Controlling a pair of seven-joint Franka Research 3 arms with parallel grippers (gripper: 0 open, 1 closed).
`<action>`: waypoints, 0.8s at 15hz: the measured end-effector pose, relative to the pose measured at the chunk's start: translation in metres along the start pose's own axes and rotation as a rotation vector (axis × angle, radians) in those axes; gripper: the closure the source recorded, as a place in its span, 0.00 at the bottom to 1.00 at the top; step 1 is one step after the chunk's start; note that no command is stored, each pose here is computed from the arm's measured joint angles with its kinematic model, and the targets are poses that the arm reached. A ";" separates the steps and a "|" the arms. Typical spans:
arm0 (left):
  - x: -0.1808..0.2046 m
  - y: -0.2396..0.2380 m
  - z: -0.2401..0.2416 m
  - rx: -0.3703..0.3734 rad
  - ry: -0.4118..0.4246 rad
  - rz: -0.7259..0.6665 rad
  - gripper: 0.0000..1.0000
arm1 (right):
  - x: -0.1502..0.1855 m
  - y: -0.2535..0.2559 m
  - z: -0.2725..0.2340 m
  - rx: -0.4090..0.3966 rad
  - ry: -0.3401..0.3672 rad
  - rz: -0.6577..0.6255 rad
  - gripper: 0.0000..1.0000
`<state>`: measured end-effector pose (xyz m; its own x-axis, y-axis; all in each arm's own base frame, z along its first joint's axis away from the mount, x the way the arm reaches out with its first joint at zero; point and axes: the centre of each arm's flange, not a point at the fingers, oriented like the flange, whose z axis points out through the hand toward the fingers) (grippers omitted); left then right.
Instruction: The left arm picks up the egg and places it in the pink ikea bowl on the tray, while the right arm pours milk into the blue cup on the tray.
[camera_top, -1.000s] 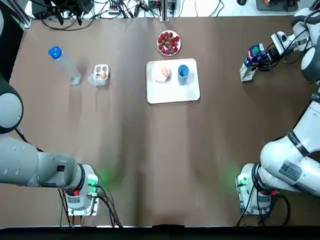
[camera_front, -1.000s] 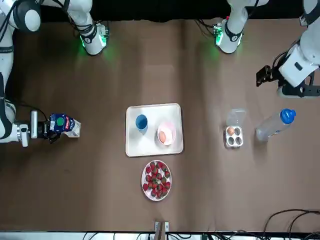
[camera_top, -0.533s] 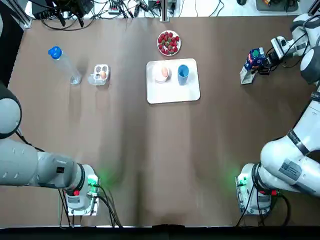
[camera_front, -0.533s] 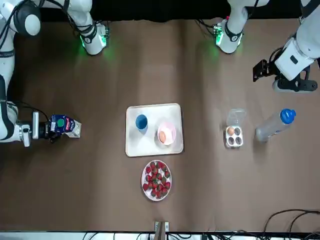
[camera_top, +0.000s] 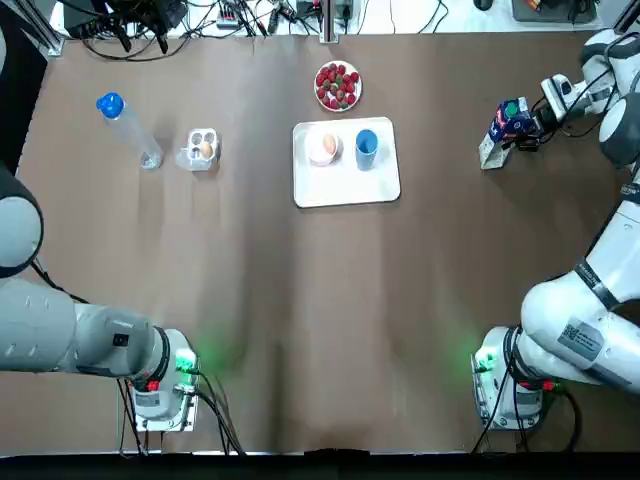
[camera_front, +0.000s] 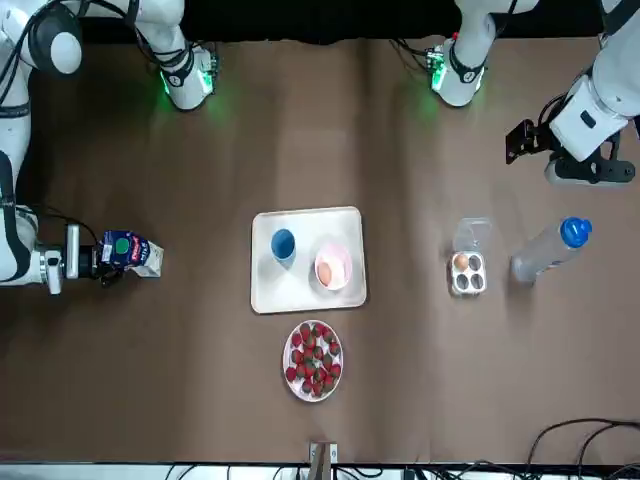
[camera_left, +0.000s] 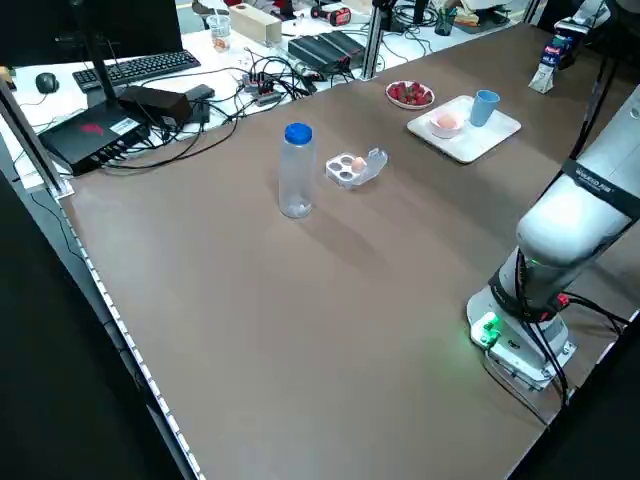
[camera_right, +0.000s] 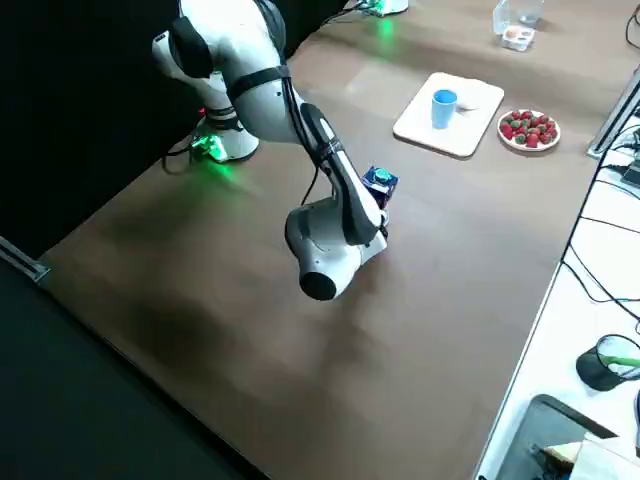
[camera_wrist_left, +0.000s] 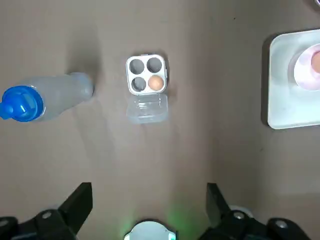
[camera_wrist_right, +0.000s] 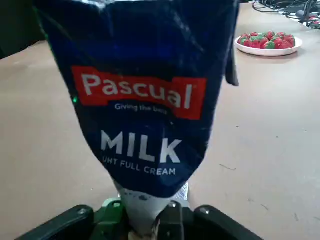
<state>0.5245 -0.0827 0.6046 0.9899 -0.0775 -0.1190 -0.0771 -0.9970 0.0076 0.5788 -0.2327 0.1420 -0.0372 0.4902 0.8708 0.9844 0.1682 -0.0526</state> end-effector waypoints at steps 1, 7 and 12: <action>0.000 0.000 0.000 0.000 0.002 0.000 0.00 | 0.000 0.000 0.000 0.000 0.000 0.000 0.77; 0.001 -0.001 0.000 0.000 0.004 -0.002 0.00 | -0.006 -0.002 0.001 -0.004 0.003 0.008 0.42; 0.000 0.001 0.000 0.000 0.004 0.001 0.00 | -0.006 -0.003 0.000 -0.005 0.006 0.055 0.14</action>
<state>0.5249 -0.0833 0.6049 0.9903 -0.0786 -0.1148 -0.0783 -0.9969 0.0075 0.5763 -0.2362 0.1365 0.0178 0.4932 0.8697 0.9857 0.1372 -0.0981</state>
